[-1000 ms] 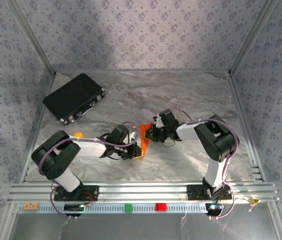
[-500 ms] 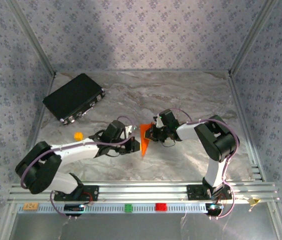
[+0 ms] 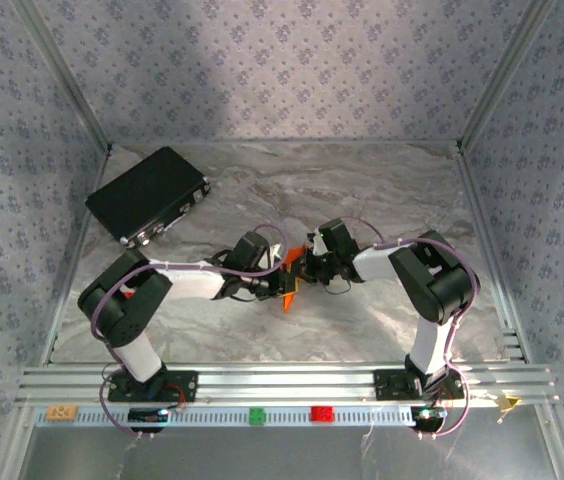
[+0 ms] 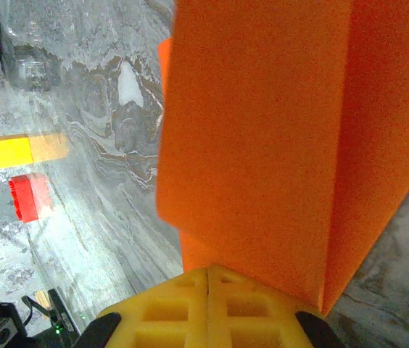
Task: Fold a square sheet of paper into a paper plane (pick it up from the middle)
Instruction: Fold the wing for the fifth time at the center of the table.
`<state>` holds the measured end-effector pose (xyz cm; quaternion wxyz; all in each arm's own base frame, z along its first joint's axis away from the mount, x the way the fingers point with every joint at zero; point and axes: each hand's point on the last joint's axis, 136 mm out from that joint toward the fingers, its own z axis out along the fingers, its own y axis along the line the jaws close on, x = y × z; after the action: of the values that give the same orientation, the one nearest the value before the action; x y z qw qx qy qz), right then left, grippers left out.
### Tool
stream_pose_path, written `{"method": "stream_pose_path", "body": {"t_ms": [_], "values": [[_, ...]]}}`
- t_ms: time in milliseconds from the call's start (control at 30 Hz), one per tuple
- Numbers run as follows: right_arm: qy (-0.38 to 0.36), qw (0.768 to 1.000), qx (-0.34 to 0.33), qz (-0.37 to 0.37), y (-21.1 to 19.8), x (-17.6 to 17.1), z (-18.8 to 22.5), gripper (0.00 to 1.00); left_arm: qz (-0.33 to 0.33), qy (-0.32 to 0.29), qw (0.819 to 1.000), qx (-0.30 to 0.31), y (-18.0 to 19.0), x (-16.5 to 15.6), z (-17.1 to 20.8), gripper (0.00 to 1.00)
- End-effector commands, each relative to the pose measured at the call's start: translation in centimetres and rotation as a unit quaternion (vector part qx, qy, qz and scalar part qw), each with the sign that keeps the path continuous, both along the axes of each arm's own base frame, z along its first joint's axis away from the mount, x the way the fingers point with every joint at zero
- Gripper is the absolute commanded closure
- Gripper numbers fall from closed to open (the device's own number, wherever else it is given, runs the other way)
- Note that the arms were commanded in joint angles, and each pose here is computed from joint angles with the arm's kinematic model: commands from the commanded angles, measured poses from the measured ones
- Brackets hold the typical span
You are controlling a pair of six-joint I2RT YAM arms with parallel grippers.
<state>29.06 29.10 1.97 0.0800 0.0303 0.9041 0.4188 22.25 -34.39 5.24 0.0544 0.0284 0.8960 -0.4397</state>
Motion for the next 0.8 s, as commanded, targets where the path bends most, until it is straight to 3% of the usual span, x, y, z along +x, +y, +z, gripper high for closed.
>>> {"method": "stream_pose_path", "body": {"t_ms": [0,267,767], "values": [[0.065,0.993,-0.089,-0.036,-3.7,-2.2,-4.7,0.96,-0.006,-0.010,1.000,-0.027,-1.1,0.9,1.0,0.99],[0.065,0.993,-0.091,-0.038,-3.9,-2.2,-4.8,0.96,-0.009,0.007,1.000,0.004,-0.5,0.6,-1.8,0.99],[0.069,0.992,-0.098,-0.043,-4.3,-2.4,-5.2,0.96,-0.038,0.092,0.993,0.071,2.3,-5.7,-6.3,1.00]]}}
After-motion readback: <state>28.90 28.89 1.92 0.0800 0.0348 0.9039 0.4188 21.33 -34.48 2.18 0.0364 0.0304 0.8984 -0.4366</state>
